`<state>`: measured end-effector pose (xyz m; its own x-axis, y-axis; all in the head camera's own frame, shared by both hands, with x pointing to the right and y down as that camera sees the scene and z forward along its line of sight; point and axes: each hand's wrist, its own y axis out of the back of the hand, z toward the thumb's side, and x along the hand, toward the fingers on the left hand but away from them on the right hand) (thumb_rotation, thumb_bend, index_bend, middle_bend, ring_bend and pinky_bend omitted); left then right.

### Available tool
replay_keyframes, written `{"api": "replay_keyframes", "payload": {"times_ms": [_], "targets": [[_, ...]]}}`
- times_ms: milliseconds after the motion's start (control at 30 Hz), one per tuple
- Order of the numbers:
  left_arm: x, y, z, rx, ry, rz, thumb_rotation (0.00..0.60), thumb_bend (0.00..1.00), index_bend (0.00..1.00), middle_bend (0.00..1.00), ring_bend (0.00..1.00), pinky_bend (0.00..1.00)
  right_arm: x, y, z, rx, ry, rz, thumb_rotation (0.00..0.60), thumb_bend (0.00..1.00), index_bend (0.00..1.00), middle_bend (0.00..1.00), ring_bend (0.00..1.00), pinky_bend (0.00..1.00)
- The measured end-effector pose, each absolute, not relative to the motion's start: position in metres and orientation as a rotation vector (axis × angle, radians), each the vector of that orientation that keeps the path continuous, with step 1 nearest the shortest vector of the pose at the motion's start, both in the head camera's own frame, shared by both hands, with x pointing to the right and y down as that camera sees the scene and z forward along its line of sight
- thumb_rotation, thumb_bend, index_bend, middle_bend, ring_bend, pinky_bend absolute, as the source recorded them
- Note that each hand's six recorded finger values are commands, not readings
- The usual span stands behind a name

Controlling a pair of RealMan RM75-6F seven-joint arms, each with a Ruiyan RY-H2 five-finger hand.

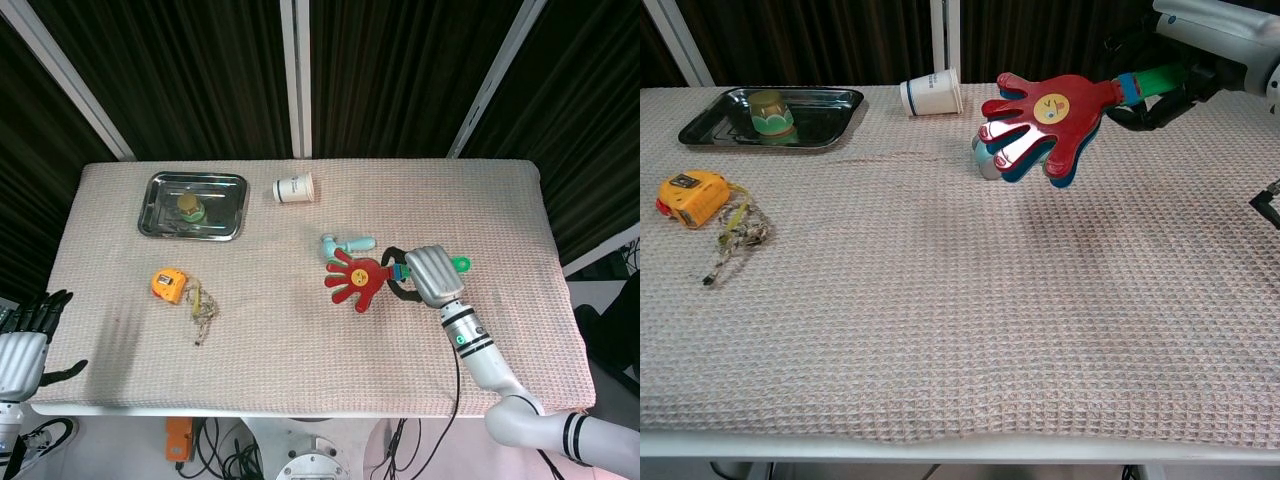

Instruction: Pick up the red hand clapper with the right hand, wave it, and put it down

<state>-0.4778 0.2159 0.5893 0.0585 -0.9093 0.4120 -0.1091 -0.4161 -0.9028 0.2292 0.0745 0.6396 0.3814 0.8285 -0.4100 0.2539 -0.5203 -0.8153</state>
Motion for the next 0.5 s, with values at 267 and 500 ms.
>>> {"api": "replay_keyframes", "payload": {"times_ms": [267,500], "targets": [[-0.48,0.219,0.592,-1.636,1.043,-1.439,0.6,0.11,0.04,0.04,0.0,0.0,0.213,0.1,0.667,-2.39,-1.325,1.031,0.6,0.4,0.76,0.74,0.86,1.0],[-0.486,0.222,0.592,-1.633,1.059,-1.454,0.6,0.11,0.04,0.04,0.0,0.0,0.181,0.137,0.709,-2.592,-1.562,1.009,0.6,0.4,0.75,0.74,0.86,1.0]]}}
